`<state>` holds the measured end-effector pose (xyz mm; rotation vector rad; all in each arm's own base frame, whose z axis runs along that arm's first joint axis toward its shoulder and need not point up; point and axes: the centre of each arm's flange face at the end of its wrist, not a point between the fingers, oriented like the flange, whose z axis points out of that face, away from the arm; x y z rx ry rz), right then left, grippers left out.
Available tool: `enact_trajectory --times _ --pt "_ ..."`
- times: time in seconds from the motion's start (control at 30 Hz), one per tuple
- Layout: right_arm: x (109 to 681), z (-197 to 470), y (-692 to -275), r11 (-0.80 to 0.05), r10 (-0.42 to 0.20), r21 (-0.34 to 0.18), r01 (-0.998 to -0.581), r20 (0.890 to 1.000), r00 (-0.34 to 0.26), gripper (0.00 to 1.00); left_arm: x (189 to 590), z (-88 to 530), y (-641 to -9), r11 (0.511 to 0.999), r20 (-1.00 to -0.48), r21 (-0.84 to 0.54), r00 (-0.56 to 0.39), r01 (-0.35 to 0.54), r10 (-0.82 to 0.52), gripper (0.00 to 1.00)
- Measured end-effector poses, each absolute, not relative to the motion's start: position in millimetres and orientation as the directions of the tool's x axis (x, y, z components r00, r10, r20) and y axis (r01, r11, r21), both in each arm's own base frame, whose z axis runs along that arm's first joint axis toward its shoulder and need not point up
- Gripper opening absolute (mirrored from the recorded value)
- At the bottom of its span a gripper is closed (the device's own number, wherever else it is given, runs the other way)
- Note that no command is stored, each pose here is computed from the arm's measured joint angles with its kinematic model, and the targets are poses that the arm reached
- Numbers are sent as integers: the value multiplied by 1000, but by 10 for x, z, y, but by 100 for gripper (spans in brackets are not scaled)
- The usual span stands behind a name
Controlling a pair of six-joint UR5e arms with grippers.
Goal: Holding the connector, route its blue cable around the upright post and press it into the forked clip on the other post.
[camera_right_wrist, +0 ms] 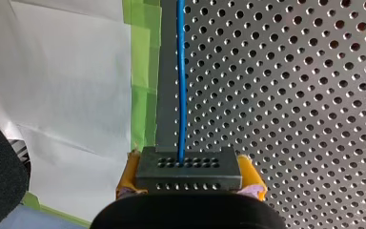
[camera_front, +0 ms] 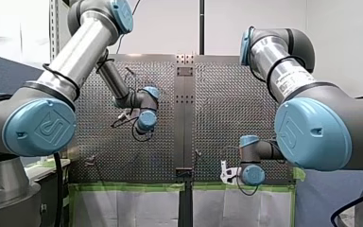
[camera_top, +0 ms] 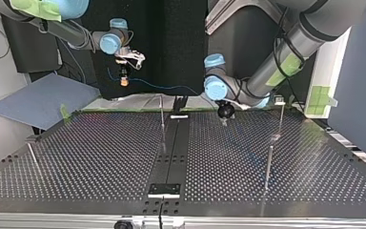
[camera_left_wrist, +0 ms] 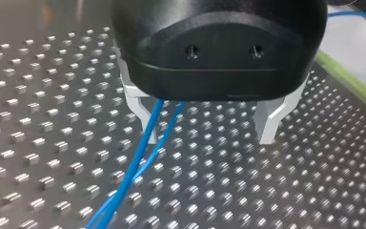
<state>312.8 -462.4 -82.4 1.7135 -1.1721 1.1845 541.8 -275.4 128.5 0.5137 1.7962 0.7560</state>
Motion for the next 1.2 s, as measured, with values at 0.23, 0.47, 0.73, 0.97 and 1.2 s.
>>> enact_trajectory --times 0.23,0.47,0.73,0.97,1.2 --pt "3139 -824 -4617 -317 -270 69 -946 950 160 0 5385 852 -2776 690 -632 723 -377 29 677 100" --pt "3146 -827 -4606 -320 -273 71 -945 948 164 0 5315 548 -2844 685 -614 726 -389 65 687 100" --pt "3161 -829 -4590 -324 -275 72 -943 947 166 0 5243 514 -3013 716 -648 693 -357 90 673 100" --pt "3163 -829 -4588 -324 -275 72 -943 947 167 0 5190 517 -3170 760 -702 644 -324 91 634 100" --pt "3161 -832 -4583 -325 -278 74 -943 945 171 0 5132 521 -3272 788 -738 612 -313 59 597 100"
